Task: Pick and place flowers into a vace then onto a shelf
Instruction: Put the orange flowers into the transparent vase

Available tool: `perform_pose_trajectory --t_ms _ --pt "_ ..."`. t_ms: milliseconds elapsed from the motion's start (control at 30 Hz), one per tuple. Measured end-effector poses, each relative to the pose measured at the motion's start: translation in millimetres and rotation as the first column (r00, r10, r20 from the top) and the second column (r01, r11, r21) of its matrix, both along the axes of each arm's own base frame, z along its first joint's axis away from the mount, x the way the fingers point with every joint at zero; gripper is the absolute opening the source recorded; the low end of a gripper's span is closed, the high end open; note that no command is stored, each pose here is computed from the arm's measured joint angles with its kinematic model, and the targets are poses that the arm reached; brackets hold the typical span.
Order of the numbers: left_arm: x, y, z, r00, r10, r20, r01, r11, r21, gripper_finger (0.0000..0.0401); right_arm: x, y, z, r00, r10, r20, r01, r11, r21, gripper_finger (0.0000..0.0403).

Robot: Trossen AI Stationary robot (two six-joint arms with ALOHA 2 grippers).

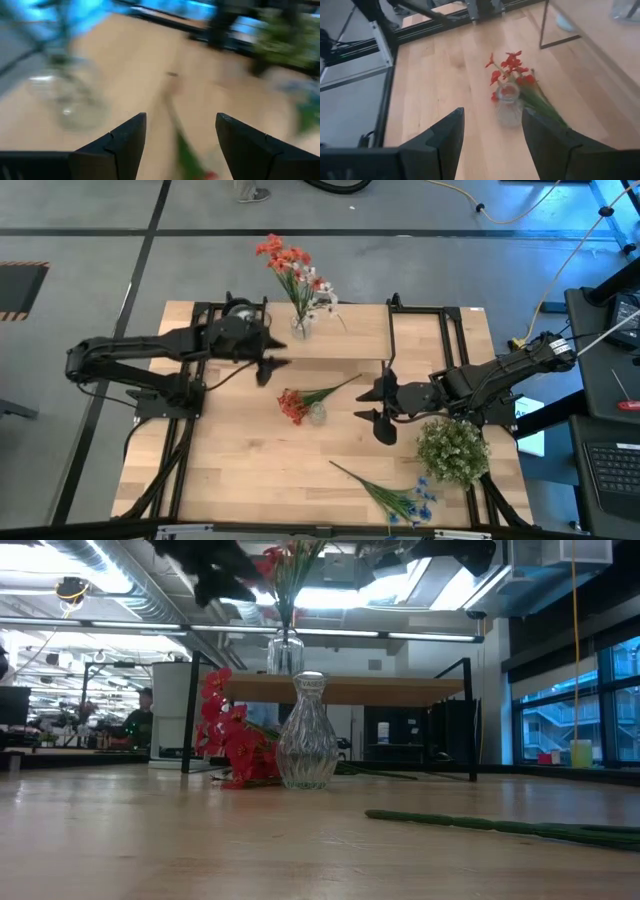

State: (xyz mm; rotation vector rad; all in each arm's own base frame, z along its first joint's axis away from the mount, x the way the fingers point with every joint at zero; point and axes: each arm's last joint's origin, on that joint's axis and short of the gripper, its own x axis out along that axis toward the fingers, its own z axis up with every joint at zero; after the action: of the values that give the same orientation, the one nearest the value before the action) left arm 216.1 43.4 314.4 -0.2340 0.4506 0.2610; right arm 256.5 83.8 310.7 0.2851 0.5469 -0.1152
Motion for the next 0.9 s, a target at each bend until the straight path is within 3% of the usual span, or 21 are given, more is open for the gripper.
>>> perform_pose_trajectory --t_ms 167,300,400,700,900 --pt "-13 -33 6 0.990 -0.138 0.000 0.137 0.989 -0.059 0.0230 0 2 0 0.999 0.045 -0.009 -0.044 0.999 0.027 0.0201" --pt "-19 -57 0 0.980 -0.188 -0.062 0.173 0.967 -0.188 0.0224 2 2 -3 0.999 0.049 -0.019 -0.048 0.998 0.027 0.0201" --pt "-20 -73 -8 0.967 -0.222 -0.128 0.182 0.947 -0.264 0.0215 8 -4 -8 0.998 0.054 -0.042 -0.055 0.998 -0.027 0.0201" --pt "-21 -114 -37 0.892 -0.258 -0.372 0.086 0.903 -0.420 0.0181 41 -35 -46 0.972 0.110 -0.209 -0.145 0.977 -0.159 0.0201" --pt "-18 -129 -54 0.859 -0.184 -0.479 -0.044 0.903 -0.427 0.0160 61 -54 -80 0.930 0.132 -0.342 -0.227 0.939 -0.257 0.0201"
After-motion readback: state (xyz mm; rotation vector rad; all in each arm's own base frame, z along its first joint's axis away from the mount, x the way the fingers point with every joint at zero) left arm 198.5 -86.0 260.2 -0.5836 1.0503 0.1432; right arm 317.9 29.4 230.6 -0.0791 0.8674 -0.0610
